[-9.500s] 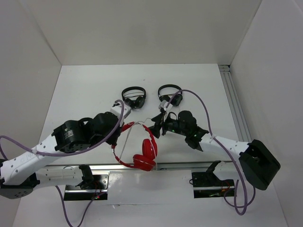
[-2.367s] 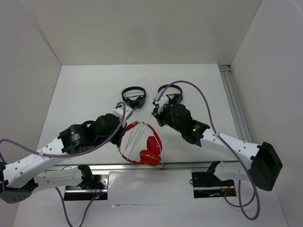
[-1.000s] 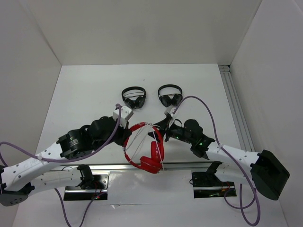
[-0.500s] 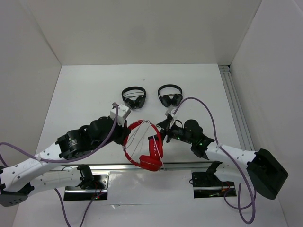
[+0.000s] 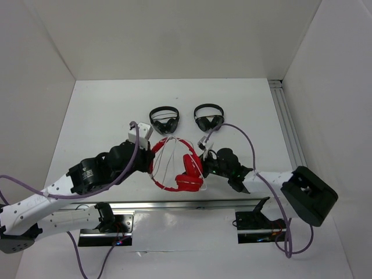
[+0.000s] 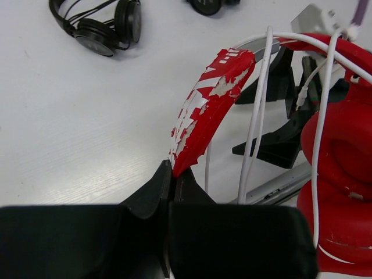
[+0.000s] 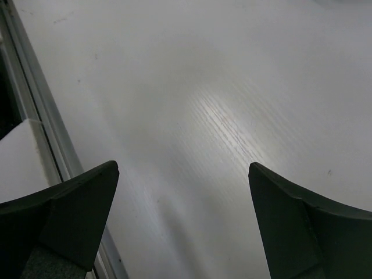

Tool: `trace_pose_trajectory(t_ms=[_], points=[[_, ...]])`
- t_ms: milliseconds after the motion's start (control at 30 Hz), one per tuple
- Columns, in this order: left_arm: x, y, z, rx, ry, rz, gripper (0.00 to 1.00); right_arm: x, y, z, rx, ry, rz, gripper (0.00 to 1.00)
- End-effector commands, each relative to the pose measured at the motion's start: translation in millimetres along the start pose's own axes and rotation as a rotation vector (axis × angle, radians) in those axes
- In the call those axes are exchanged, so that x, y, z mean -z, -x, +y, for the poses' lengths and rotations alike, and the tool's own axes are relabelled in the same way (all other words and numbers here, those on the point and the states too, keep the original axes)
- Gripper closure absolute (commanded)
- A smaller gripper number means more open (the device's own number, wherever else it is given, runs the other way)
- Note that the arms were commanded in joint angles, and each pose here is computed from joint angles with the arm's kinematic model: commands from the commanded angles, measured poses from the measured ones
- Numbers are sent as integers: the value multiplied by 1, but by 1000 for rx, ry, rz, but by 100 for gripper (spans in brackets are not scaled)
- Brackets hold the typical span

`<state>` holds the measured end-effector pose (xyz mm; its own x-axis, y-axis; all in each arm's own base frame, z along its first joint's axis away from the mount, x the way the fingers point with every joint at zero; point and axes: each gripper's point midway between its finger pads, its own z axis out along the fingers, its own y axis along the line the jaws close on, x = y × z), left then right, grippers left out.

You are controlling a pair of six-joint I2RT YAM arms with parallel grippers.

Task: Wrap the headphones

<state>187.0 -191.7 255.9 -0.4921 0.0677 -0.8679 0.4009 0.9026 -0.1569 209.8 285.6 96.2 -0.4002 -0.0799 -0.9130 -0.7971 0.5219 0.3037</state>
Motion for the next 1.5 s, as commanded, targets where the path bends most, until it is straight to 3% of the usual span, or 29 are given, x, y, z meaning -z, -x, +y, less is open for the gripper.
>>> trace_pose_trajectory(t_ms=[0,67,267,533,767,867,1033,1167,1467], points=[[15,48,-2,158,12,-146,100,-17,7,-9,-46,-34,-6,0],[15,48,-2,158,12,-146,100,-22,-10,-12,-75,-35,51,0],[13,48,12,173,105,-146,100,-25,-9,-26,-136,-121,26,0],[5,45,21,255,165,-156,100,33,-46,-115,-383,-798,60,0],[-7,31,27,290,192,-124,100,100,-48,-140,-529,-1162,-51,0],[-17,13,32,304,209,-86,100,124,-32,-141,-554,-1224,-147,0],[-34,-16,33,316,209,-37,100,151,-7,-136,-595,-1232,-288,0],[-58,-45,30,310,207,20,100,164,27,-120,-617,-1126,-393,0],[-110,-81,18,328,161,122,100,168,76,-91,-555,-937,-426,5]])
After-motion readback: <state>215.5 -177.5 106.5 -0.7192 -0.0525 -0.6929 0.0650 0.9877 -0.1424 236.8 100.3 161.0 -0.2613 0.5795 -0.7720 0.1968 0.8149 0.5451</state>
